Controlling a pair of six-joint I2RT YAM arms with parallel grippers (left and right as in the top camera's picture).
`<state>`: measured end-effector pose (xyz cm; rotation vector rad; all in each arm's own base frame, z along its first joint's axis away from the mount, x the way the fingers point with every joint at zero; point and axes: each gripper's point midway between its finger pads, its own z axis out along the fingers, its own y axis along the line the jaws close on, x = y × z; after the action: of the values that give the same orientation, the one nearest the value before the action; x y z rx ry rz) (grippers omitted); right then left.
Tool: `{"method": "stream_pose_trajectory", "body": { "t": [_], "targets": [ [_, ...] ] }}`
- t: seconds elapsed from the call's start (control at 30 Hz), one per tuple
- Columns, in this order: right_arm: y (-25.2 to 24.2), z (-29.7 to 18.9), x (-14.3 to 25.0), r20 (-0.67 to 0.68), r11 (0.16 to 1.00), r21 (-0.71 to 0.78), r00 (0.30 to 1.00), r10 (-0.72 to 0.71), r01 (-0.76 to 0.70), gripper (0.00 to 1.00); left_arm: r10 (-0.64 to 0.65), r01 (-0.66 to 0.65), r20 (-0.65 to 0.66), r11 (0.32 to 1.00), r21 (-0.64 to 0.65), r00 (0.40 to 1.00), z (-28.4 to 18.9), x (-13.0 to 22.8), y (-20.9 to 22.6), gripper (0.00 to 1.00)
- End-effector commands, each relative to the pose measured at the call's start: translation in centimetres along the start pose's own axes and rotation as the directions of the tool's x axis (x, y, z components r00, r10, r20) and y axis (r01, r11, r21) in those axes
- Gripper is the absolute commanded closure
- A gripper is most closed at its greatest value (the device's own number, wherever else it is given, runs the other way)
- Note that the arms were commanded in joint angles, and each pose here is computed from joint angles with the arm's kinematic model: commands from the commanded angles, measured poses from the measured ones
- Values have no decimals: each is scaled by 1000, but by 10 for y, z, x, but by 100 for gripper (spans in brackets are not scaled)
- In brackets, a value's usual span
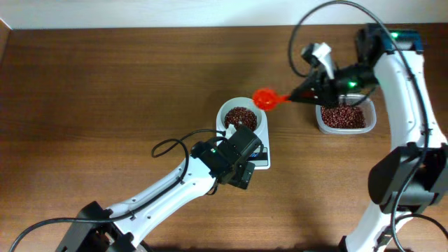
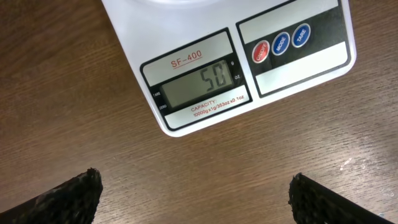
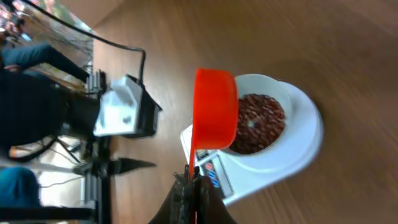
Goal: Scoop item into bowl and weigh 50g on scale
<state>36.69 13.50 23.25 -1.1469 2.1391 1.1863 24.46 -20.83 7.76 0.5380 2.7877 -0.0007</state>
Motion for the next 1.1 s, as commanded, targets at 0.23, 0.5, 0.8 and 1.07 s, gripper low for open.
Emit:
{"method": "stream_pose_trajectory", "body": {
  "t": [0.23,0.5,0.8,1.07],
  "targets": [
    [-30,68,-9,-206,935,324,954,219,-145,96,-3,3,-7,1000,-15,1000,3,2,3,1],
    [-39,86,-2,-355,863,504,918,178,28,96,-3,3,-7,1000,-15,1000,3,2,3,1],
    [-43,111,8,-362,890,455,909,205,-20,96,-3,3,-7,1000,-15,1000,3,2,3,1],
    [-46,127,21,-400,900,435,889,222,-29,96,-3,3,-7,1000,-15,1000,3,2,3,1]
  ]
}}
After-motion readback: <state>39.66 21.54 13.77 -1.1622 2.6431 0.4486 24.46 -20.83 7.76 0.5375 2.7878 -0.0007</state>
